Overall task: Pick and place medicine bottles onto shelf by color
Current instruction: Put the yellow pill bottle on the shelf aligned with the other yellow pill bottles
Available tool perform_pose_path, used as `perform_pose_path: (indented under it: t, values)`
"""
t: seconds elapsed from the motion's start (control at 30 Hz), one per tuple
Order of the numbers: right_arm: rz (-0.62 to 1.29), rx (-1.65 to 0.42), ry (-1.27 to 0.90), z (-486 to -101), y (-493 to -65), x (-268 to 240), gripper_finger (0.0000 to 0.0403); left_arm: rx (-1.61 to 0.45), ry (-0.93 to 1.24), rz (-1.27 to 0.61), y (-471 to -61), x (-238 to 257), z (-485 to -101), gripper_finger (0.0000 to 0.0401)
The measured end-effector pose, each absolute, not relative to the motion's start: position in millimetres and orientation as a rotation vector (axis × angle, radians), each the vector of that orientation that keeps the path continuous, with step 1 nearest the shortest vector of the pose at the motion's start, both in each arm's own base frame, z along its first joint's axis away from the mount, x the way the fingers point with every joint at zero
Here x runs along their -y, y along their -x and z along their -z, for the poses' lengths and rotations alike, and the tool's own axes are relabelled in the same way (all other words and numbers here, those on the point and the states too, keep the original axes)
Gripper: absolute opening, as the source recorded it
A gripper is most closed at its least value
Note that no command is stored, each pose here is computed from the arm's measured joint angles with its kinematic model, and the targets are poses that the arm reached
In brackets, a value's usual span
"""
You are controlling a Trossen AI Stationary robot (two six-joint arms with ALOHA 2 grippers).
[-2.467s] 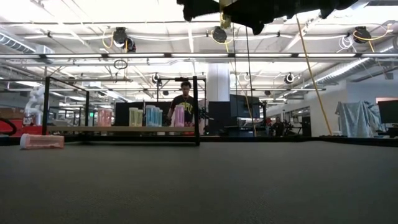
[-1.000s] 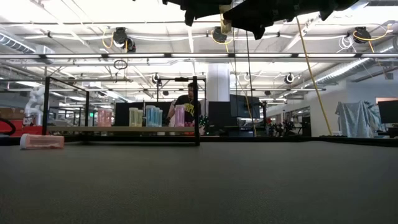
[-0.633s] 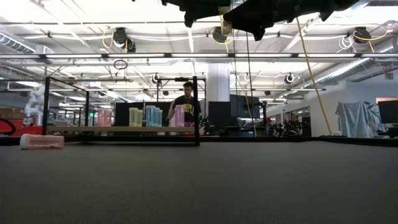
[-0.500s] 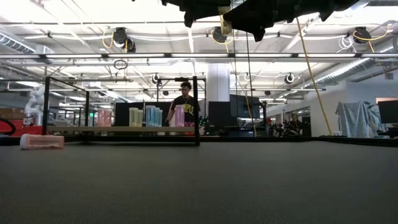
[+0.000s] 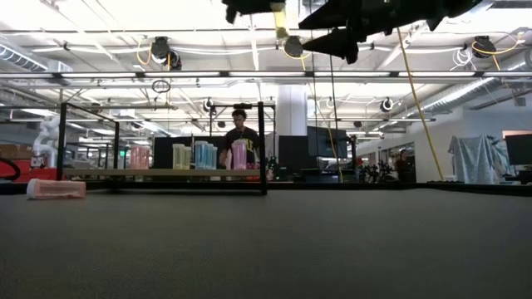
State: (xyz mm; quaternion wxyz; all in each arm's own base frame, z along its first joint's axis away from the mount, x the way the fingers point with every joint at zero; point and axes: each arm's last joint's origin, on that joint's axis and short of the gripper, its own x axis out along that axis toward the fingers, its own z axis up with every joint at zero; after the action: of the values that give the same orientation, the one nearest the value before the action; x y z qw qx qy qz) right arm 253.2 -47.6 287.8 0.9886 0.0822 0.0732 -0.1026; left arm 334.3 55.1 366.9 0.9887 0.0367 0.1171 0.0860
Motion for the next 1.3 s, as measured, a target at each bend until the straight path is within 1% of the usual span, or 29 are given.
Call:
perform_pose_path:
  t: [0.1, 0.27, 0.3, 0.43, 0.53, 0.6, 0.87, 0.97, 1.07, 1.3]
  values:
    - [0.250, -0.157, -0.187, -289.0, -248.4, 52.7, 0.0287, -0.245, -0.100, -0.277, -314.8, -58.5, -380.5, 0.0131]
    - [0.280, -0.153, -0.189, -293.0, -241.1, 59.2, 0.0287, -0.258, -0.097, -0.516, -285.5, -69.8, -396.3, 0.0131]
    - [0.289, -0.163, -0.191, -292.4, -239.5, 60.9, 0.0285, -0.257, -0.096, -0.547, -280.8, -71.6, -398.7, 0.0131]
    - [0.315, -0.153, -0.192, -294.1, -236.6, 66.9, 0.0280, -0.373, -0.084, -0.618, -262.4, -80.7, -394.5, 0.0131]
    - [0.323, -0.136, -0.196, -296.4, -234.8, 69.2, 0.0280, -0.504, -0.090, -0.633, -252.6, -85.4, -373.7, 0.0131]
    - [0.329, -0.138, -0.209, -296.9, -232.9, 69.9, 0.0279, -0.533, -0.068, -0.634, -245.8, -86.5, -355.3, 0.0131]
    - [0.333, -0.153, -0.219, -296.9, -229.8, 69.7, 0.0279, -0.403, 0.071, -0.726, -203.3, -89.7, -287.3, 0.0131]
    - [0.337, -0.156, -0.218, -296.7, -229.3, 70.5, 0.0279, -0.402, 0.100, -0.749, -189.5, -91.2, -261.7, 0.0131]
    - [0.348, -0.155, -0.220, -296.7, -228.6, 72.9, 0.0279, -0.427, 0.127, -0.737, -181.8, -93.1, -235.4, 0.0131]
    - [0.358, -0.149, -0.252, -296.7, -228.0, 74.7, 0.0279, -0.376, 0.159, -0.780, -167.2, -100.3, -189.7, 0.0131]
